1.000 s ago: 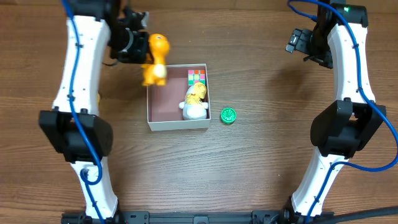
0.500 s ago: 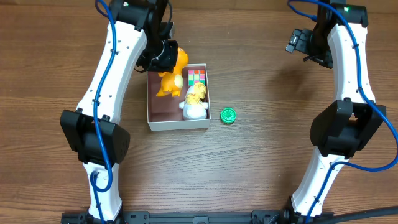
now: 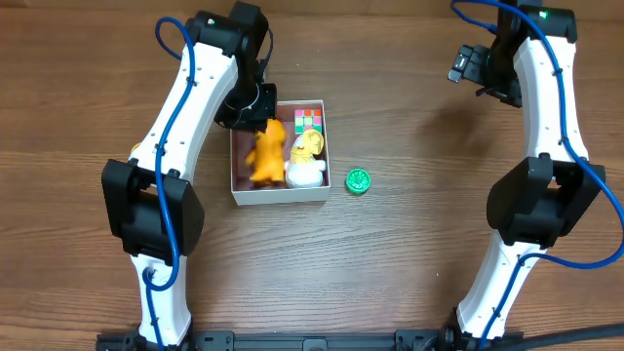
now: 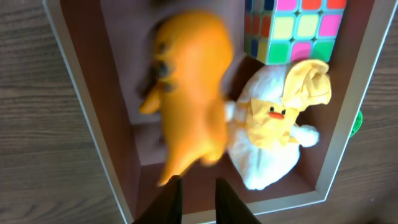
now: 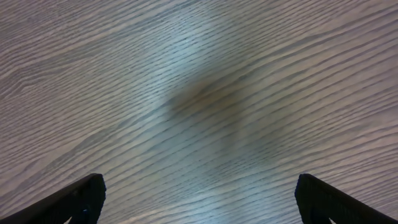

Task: Pack container
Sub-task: 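Lower the dinosaur into the box's left side and open the left gripper, then move the left gripper left toward the gold coin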

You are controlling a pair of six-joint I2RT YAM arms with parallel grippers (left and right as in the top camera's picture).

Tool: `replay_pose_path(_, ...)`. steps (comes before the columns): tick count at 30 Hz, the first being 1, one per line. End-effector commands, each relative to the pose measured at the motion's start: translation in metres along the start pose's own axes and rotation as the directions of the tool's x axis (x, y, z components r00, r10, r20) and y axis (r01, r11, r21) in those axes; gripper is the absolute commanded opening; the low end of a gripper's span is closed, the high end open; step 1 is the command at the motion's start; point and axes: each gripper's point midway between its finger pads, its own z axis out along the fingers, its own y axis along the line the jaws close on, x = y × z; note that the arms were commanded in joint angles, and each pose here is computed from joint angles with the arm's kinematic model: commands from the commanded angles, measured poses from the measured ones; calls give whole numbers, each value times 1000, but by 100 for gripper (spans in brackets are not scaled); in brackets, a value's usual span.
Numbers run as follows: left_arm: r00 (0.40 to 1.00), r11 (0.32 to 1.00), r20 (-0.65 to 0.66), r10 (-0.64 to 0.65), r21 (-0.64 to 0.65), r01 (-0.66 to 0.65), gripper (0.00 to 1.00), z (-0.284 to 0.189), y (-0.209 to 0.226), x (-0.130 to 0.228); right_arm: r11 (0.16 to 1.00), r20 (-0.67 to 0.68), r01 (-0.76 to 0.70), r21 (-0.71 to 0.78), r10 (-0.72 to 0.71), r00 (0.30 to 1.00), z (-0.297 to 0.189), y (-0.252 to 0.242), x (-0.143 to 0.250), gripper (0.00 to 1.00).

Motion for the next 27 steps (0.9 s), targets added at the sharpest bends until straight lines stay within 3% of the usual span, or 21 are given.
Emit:
replay_pose_path(1,1000,1000,9,-13,-8,13,22,0,1,-1,1000,51,-4,-7,5,999,-21,-2,-5,100)
replay_pose_path(9,1000,1000,24,4,-2,-4,20,-4,-1,-4,1000,51,-4,-7,5,999,-21,-2,-5,100)
replay_pose_path(15,994,999,110,13,-34,-10,27,-35,13,-20,1000,51,-4,-7,5,999,-21,-2,-5,100)
replay_pose_path(21,979,976,184,-91,-177,125,46,-86,82,-23,1000,51,-4,-7,5,999,-21,-2,-5,100)
replay_pose_path(23,976,974,193,-101,-179,137,65,-95,102,-23,1000,51,-4,-6,5,999,-21,-2,-5,100)
replay_pose_path(25,969,969,205,-138,-173,175,70,-101,119,-24,1000,51,-4,-7,5,999,-21,-2,-5,100)
replay_pose_path(27,961,961,211,-179,-171,216,91,-104,137,-24,1000,51,-4,-7,5,999,-21,-2,-5,100)
